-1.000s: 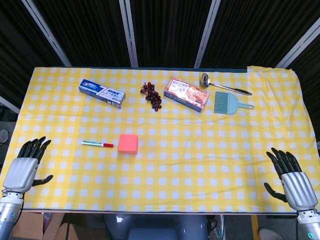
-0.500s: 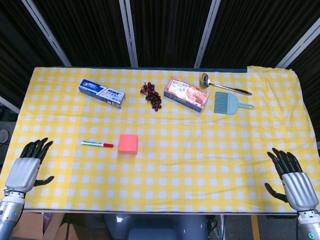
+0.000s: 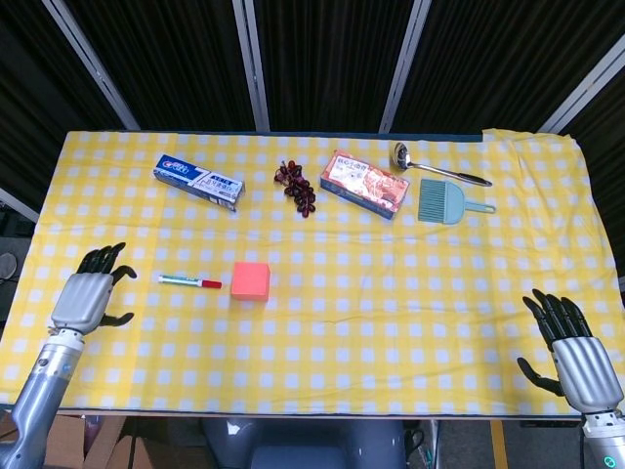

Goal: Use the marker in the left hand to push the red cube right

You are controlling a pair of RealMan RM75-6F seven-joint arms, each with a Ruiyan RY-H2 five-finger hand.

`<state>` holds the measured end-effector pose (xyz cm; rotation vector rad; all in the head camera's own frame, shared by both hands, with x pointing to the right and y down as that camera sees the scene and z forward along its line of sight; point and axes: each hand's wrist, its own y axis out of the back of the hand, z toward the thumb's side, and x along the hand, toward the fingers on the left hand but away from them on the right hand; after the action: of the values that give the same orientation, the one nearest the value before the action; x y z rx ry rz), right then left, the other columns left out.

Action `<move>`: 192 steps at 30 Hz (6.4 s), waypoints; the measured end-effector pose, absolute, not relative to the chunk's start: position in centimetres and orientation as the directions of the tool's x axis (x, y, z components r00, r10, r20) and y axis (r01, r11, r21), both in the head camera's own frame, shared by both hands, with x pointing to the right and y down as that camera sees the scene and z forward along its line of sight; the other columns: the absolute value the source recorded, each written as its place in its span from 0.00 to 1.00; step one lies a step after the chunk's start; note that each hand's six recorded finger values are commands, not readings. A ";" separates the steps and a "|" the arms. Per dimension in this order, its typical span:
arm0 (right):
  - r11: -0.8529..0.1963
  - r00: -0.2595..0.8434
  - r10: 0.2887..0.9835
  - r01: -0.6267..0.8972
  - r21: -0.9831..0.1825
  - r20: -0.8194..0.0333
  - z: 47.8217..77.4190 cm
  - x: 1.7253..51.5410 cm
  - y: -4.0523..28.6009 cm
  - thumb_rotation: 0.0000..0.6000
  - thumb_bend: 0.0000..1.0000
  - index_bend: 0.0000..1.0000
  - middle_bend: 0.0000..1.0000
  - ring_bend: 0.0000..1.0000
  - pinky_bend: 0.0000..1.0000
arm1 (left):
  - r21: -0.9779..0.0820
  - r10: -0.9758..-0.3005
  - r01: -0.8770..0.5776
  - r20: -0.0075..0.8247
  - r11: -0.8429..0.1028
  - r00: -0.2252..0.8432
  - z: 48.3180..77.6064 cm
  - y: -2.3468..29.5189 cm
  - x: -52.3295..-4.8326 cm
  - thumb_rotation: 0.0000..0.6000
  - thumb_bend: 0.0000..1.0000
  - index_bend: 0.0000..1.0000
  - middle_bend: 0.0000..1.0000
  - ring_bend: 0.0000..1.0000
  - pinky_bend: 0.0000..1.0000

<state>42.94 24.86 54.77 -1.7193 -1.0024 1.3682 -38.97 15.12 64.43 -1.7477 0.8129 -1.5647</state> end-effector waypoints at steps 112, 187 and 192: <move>-0.441 0.137 0.897 0.199 -0.875 -0.421 54.2 43.2 24.7 1.00 0.34 0.00 0.00 0.00 0.05 | -0.702 -0.678 0.099 0.708 -0.705 0.198 73.2 11.0 -17.7 1.00 0.42 0.57 0.04 0.00 0.00; -0.448 0.138 0.894 0.235 -0.863 -0.426 54.0 43.5 24.8 1.00 0.34 0.00 0.00 0.00 0.05 | -0.737 -0.687 0.126 0.668 -0.664 0.285 72.5 12.2 -3.2 1.00 0.42 0.59 0.06 0.00 0.00; -0.448 0.140 0.894 0.236 -0.862 -0.426 53.9 43.5 24.8 1.00 0.34 0.00 0.00 0.00 0.05 | -0.743 -0.693 0.114 0.659 -0.659 0.292 72.3 12.1 -2.2 1.00 0.42 0.60 0.06 0.00 0.00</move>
<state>43.47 24.78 53.95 -1.7899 -1.0868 1.3339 -2.17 12.11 72.33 -1.8520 0.5196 -1.4430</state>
